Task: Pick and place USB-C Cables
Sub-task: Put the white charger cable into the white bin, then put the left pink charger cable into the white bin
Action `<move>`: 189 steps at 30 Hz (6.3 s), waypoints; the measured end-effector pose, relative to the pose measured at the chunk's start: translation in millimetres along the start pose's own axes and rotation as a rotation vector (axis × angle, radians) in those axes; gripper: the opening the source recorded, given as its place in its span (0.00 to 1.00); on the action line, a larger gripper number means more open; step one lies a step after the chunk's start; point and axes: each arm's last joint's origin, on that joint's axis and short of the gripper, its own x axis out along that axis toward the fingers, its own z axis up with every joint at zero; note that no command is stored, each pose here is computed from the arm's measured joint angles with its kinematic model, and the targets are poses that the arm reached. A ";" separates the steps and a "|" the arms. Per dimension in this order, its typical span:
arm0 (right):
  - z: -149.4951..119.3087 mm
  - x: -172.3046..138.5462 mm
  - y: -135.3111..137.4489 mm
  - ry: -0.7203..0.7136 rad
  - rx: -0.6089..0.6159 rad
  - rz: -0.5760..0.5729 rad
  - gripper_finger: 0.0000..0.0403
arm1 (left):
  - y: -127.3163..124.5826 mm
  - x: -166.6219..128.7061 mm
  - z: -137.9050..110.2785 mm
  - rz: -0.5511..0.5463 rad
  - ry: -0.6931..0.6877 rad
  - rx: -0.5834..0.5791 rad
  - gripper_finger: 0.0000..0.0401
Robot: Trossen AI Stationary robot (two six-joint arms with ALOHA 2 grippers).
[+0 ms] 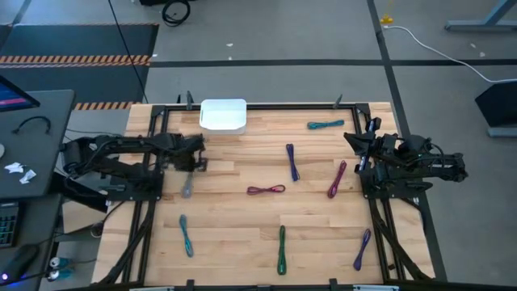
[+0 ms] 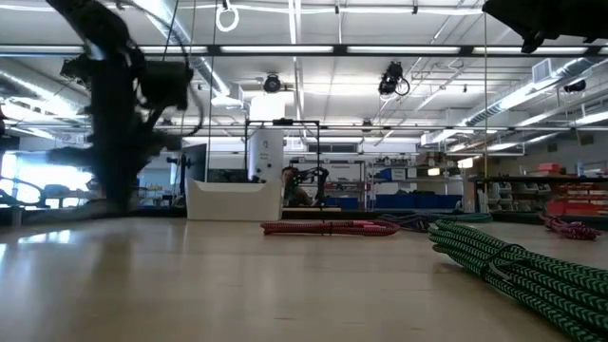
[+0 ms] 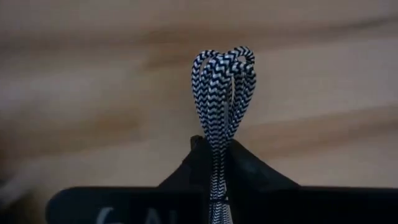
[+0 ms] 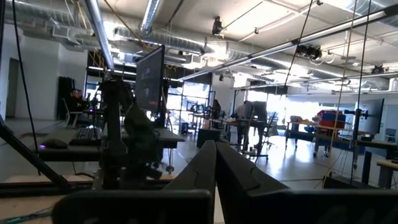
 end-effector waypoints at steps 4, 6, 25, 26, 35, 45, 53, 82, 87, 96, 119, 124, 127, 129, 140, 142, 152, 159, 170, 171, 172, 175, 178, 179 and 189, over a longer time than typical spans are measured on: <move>-0.1 0.0 0.0 0.000 0.000 0.000 0.03 | -45.7 -48.2 24.0 -0.280 -0.136 0.258 0.08; 0.0 0.0 0.0 0.000 0.000 0.000 0.03 | -70.3 -83.7 38.9 -0.411 -0.313 0.449 0.08; -0.1 0.0 0.0 0.000 0.000 0.000 0.03 | -153.7 -150.1 209.2 0.060 -0.337 1.476 0.06; 0.0 0.0 0.0 0.000 0.000 0.000 0.03 | -151.7 -139.5 216.0 0.064 -0.300 1.460 0.06; -0.1 0.1 0.0 0.001 0.000 0.000 0.03 | -125.4 -61.9 236.1 0.097 0.019 1.477 0.10; 0.0 0.0 0.0 0.000 0.000 0.000 0.03 | -114.3 -6.5 233.7 0.165 0.000 1.509 0.11; 0.0 0.0 0.0 0.000 0.000 0.000 0.03 | -111.4 16.1 236.5 0.318 -0.094 1.504 0.12; 0.0 0.0 0.0 0.000 0.000 0.000 0.03 | -136.3 -138.5 169.9 -0.096 -0.348 1.030 0.40; 0.0 0.0 0.0 0.000 0.000 0.000 0.03 | -151.8 -171.0 137.8 -0.452 -0.413 1.088 0.35; 0.0 0.0 0.0 0.000 0.000 0.000 0.03 | -212.1 -132.4 60.7 -0.906 -0.513 1.094 0.28; 0.0 0.0 0.0 0.000 0.000 0.000 0.03 | -159.2 38.6 -42.0 -0.713 -0.726 1.340 0.49; 0.7 0.1 -0.2 -0.007 0.003 -0.002 0.03 | -175.9 65.7 -43.6 -0.697 -0.729 1.374 0.58; 0.7 0.1 -0.1 -0.007 0.002 -0.002 0.03 | -189.8 79.1 -42.4 -0.676 -0.720 1.371 0.56; 1.0 0.1 -0.2 -0.009 0.003 -0.003 0.03 | -197.8 87.2 -40.4 -0.665 -0.704 1.345 0.53; 1.2 0.5 -0.2 -0.011 0.004 -0.003 0.03 | -212.5 96.7 -37.3 -0.517 -0.604 1.428 0.26; 1.3 0.5 -0.2 -0.013 0.005 -0.003 0.03 | -210.8 97.6 -37.5 -0.503 -0.581 1.427 0.23; 1.8 0.5 -0.3 -0.017 0.006 -0.004 0.03 | -210.0 95.8 -36.0 -0.532 -0.532 1.369 0.23; 2.0 0.5 -0.4 -0.020 0.007 -0.005 0.03 | -215.4 60.0 -28.2 -0.675 -0.574 1.336 0.32; 2.4 0.5 -0.5 -0.024 0.009 -0.006 0.03 | -202.4 87.9 -39.9 -0.510 -0.438 1.501 0.55; 2.6 0.5 -0.5 -0.026 0.009 -0.006 0.03 | -203.1 90.1 -41.1 -0.513 -0.438 1.504 0.54; 2.6 0.5 -0.5 -0.025 0.009 -0.006 0.03 | -202.9 91.9 -41.3 -0.508 -0.436 1.505 0.53; 2.8 0.5 -0.5 -0.028 0.010 -0.007 0.03 | -202.7 95.6 -41.0 -0.500 -0.434 1.501 0.43; 2.8 0.5 -0.5 -0.027 0.010 -0.007 0.03 | -203.3 95.7 -40.9 -0.506 -0.441 1.504 0.29; 2.8 0.5 -0.5 -0.028 0.010 -0.007 0.03 | -203.5 95.7 -41.1 -0.507 -0.442 1.505 0.23; 2.8 0.5 -0.5 -0.027 0.010 -0.007 0.03 | -203.5 30.5 -22.4 -0.540 -0.622 1.485 0.07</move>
